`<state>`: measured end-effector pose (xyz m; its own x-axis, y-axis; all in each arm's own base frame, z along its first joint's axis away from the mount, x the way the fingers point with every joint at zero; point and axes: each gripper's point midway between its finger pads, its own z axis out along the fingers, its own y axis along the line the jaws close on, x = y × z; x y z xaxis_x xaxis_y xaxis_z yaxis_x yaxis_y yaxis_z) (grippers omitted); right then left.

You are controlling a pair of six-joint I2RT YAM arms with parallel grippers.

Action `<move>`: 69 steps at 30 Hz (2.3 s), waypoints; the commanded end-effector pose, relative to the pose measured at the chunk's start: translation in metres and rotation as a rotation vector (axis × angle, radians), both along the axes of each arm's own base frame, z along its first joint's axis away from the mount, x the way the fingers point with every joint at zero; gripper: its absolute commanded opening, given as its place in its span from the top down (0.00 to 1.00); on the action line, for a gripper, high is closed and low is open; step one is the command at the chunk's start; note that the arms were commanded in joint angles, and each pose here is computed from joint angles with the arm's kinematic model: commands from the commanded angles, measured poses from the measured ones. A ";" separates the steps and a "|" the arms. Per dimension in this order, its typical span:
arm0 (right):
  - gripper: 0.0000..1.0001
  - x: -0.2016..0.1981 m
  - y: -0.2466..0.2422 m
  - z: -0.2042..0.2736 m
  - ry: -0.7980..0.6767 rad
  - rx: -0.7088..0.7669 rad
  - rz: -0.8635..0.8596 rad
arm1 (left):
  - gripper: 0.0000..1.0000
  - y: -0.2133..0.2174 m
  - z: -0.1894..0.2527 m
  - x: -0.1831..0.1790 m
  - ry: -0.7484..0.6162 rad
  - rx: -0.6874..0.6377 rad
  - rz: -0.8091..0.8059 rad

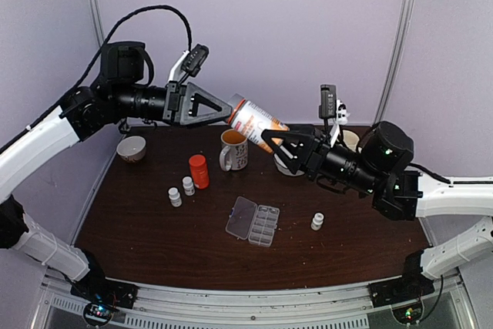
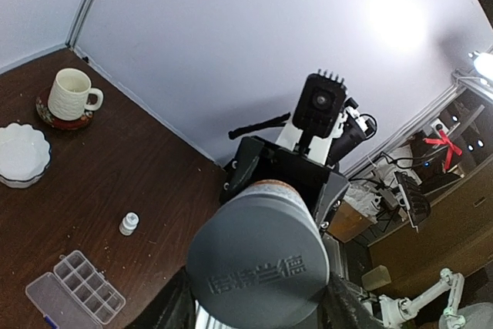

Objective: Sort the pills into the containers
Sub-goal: Pass from the left arm to the right, then unscrew the lid of the pill bottle from the pill bottle.

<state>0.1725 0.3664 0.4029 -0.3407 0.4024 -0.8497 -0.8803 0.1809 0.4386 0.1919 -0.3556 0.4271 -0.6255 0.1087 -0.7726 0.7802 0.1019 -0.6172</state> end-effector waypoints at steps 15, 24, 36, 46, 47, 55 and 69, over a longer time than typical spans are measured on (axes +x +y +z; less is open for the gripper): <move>0.72 0.001 -0.010 -0.030 -0.147 -0.205 -0.156 | 0.19 0.016 -0.019 0.021 0.041 0.038 0.112; 0.72 -0.008 -0.012 -0.018 0.059 -0.037 0.069 | 0.03 0.027 0.001 0.019 -0.294 -0.013 0.136; 0.73 -0.021 0.017 -0.011 0.206 -0.016 0.341 | 0.03 0.038 0.000 -0.030 -0.861 -0.148 -0.071; 0.74 -0.025 0.027 -0.014 0.238 -0.016 0.413 | 0.02 0.045 -0.021 -0.062 -1.079 -0.120 -0.240; 0.74 -0.025 0.028 -0.014 0.239 -0.014 0.417 | 0.02 0.045 -0.022 -0.063 -1.086 -0.119 -0.244; 0.74 -0.024 0.034 -0.016 0.248 -0.018 0.432 | 0.03 0.039 -0.027 -0.057 -1.105 -0.075 -0.230; 0.75 -0.024 0.035 -0.016 0.252 -0.005 0.444 | 0.29 0.030 -0.034 -0.056 -1.100 -0.048 -0.277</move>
<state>0.1509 0.4034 0.3626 -0.6983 0.1298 -0.7040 -0.7158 -0.1277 0.6865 0.1378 -0.3250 0.3863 0.4045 0.1086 -0.9081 0.9085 -0.1614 0.3854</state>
